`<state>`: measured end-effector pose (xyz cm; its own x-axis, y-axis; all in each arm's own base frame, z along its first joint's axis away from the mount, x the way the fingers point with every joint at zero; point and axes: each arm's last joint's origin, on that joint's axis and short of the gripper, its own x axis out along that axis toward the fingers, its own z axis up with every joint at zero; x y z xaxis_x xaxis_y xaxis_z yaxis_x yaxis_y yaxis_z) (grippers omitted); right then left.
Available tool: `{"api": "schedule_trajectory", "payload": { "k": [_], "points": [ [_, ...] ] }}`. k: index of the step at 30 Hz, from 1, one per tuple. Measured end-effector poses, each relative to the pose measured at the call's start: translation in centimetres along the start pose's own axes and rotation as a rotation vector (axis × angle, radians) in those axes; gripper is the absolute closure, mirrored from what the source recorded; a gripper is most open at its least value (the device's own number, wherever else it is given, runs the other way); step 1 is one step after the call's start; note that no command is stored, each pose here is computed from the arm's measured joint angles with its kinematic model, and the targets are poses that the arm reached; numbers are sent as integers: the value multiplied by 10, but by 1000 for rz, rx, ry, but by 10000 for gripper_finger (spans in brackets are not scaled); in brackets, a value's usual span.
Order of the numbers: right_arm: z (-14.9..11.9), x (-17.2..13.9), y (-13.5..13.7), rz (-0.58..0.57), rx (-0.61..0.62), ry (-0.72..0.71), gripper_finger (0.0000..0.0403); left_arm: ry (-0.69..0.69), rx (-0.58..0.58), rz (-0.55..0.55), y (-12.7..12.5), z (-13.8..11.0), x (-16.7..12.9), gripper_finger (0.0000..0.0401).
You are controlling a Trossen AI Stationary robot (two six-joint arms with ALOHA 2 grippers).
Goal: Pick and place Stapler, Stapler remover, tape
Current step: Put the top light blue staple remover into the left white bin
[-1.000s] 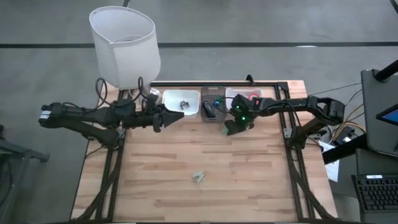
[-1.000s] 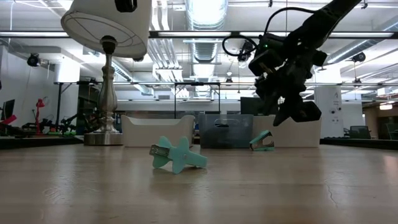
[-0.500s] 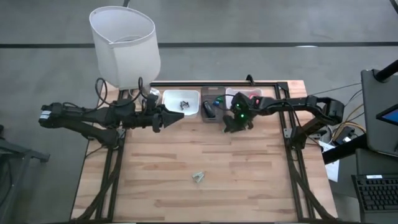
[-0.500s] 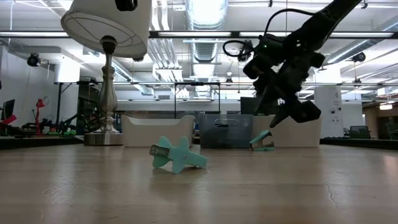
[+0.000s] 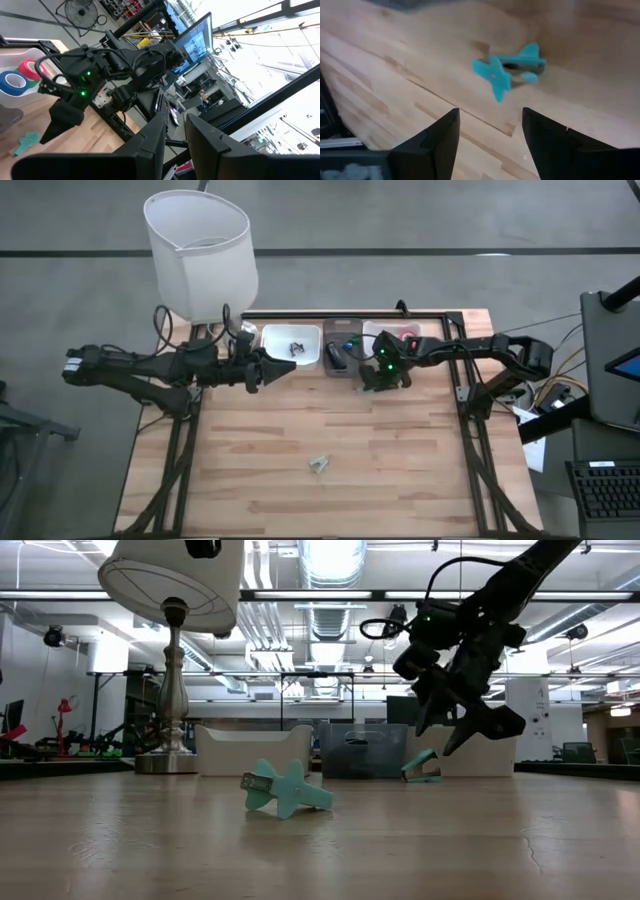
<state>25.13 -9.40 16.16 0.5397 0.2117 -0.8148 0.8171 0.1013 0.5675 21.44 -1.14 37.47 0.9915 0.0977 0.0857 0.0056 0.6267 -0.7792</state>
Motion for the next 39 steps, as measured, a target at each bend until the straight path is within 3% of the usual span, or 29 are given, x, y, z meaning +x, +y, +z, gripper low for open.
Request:
{"api": "schedule_trajectory", "payload": {
  "k": [6, 15, 21, 39],
  "points": [
    [-2, 5, -10, -6, 25, 7, 207, -5, 1, 4, 1, 1, 0, 320],
    [-2, 14, -16, 109, 56, -21, 225, -8, 18, 7, 1, 1, 0, 320],
    [0, 25, -21, 78, 68, -7, 237, -9, 18, 10, 2, 1, 1, 320],
    [4, 23, -12, 119, 47, -23, 315, -3, 19, 17, 2, 1, 1, 320]
  ]
}}
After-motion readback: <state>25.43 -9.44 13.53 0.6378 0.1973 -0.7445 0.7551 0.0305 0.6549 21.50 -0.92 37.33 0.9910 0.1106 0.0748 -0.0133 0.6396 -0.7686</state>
